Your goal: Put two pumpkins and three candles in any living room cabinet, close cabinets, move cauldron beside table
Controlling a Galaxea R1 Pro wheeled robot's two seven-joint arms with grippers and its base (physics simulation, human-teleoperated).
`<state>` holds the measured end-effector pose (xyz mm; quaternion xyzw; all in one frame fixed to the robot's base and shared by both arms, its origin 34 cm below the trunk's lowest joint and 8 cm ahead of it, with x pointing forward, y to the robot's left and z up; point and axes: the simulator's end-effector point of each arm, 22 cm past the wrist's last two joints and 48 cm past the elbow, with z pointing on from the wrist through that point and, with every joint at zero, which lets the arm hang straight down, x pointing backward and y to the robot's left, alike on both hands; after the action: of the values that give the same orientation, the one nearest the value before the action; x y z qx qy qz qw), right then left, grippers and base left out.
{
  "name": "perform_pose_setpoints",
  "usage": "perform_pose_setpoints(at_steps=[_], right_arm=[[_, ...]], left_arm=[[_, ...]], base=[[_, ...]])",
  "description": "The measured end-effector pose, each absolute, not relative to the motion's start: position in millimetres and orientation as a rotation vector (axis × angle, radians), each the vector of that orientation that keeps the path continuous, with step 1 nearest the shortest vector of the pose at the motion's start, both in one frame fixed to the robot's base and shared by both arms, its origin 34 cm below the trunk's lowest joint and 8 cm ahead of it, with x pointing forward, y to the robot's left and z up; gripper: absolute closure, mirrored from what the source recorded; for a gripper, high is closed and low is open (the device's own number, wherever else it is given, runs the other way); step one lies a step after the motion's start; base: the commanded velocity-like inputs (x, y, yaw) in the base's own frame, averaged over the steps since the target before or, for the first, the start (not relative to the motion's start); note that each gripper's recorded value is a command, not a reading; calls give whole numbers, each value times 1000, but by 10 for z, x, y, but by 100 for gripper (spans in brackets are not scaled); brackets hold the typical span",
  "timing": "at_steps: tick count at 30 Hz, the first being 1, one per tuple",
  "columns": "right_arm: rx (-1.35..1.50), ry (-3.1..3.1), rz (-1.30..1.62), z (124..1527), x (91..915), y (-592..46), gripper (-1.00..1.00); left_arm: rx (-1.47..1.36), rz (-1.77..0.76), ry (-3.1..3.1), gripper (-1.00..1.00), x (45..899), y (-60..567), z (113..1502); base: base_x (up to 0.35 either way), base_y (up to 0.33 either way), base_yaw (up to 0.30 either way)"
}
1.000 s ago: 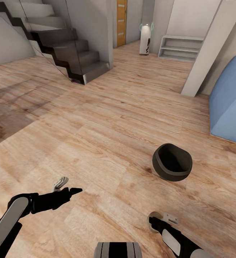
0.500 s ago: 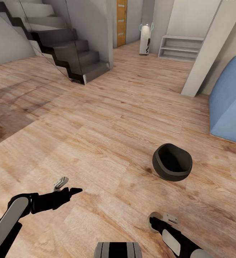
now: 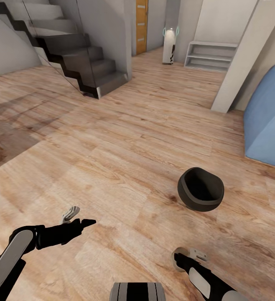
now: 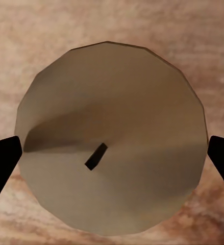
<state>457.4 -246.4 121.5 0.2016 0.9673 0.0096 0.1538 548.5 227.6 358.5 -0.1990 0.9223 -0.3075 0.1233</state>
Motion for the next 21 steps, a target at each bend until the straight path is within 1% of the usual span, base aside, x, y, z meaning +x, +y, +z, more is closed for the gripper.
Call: perform_pose_setpoints(at_steps=[10,21], right_arm=[[586,2777,5,1228,4533,-2531,100],[574,2731,21,1415,4712,-2523,100]], left_arm=[[-576,-897,2679,-100,5504,2280,3643],[-547,-900,2640,-100,5560,2275,3866]], base=[[0,0,0],[0,0,0]])
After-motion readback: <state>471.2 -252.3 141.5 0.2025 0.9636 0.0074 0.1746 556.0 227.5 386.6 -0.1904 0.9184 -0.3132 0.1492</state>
